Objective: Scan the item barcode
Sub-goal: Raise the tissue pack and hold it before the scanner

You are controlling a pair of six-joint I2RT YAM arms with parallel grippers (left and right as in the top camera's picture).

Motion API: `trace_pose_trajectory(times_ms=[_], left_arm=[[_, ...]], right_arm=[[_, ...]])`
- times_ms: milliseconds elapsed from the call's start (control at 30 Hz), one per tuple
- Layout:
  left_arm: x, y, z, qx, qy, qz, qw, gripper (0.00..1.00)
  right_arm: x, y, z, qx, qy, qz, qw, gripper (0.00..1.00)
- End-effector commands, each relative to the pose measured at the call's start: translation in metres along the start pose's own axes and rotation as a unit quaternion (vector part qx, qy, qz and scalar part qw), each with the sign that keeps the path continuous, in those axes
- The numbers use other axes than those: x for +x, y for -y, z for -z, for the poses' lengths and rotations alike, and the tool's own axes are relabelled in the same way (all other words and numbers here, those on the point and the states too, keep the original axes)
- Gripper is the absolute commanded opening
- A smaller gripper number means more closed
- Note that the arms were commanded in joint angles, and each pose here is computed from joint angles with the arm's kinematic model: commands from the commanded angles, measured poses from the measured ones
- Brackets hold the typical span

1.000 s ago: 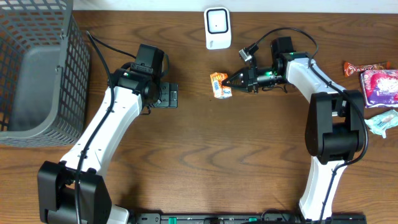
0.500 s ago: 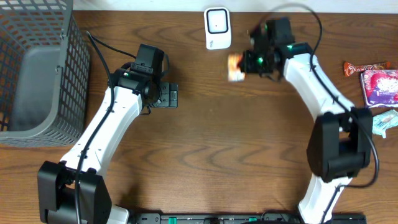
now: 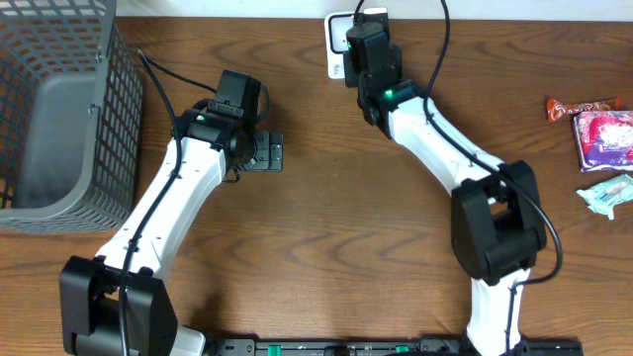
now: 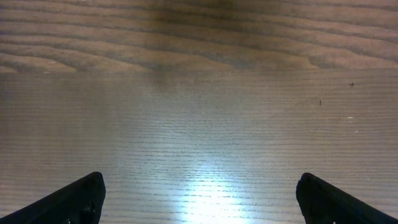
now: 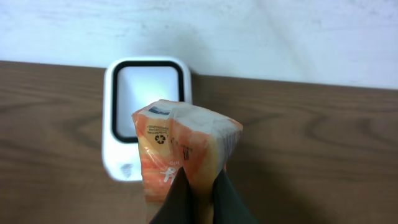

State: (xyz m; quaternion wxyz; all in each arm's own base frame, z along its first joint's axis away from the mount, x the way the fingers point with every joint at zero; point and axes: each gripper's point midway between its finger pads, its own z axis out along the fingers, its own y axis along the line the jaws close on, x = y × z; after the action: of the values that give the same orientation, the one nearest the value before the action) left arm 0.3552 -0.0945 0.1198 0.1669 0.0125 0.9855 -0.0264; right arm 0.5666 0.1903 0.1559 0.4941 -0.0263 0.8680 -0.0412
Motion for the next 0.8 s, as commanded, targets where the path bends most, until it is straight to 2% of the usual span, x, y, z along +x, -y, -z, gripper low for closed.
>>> trace_pose_trajectory(times_ms=[0, 200, 567, 767], left_arm=[[0.0, -0.002, -0.001, -0.006, -0.001, -0.007, 1.0, 0.98], [0.0, -0.002, -0.001, -0.006, -0.001, -0.007, 1.0, 0.98], [0.0, -0.002, -0.001, -0.006, -0.001, -0.007, 1.0, 0.98], [0.0, -0.002, -0.001, -0.006, -0.001, -0.007, 1.0, 0.98]], right_arm=[[-0.03, 0.001, -0.011, 0.02, 0.036, 0.024, 0.999, 0.01], [-0.042, -0.015, -0.038, 0.039, 0.049, 0.105, 0.993, 0.01], [-0.029, -0.016, -0.046, 0.05, 0.028, 0.127, 0.99, 0.01], [-0.045, 0.034, -0.031, 0.155, 0.027, 0.097, 0.983, 0.01]])
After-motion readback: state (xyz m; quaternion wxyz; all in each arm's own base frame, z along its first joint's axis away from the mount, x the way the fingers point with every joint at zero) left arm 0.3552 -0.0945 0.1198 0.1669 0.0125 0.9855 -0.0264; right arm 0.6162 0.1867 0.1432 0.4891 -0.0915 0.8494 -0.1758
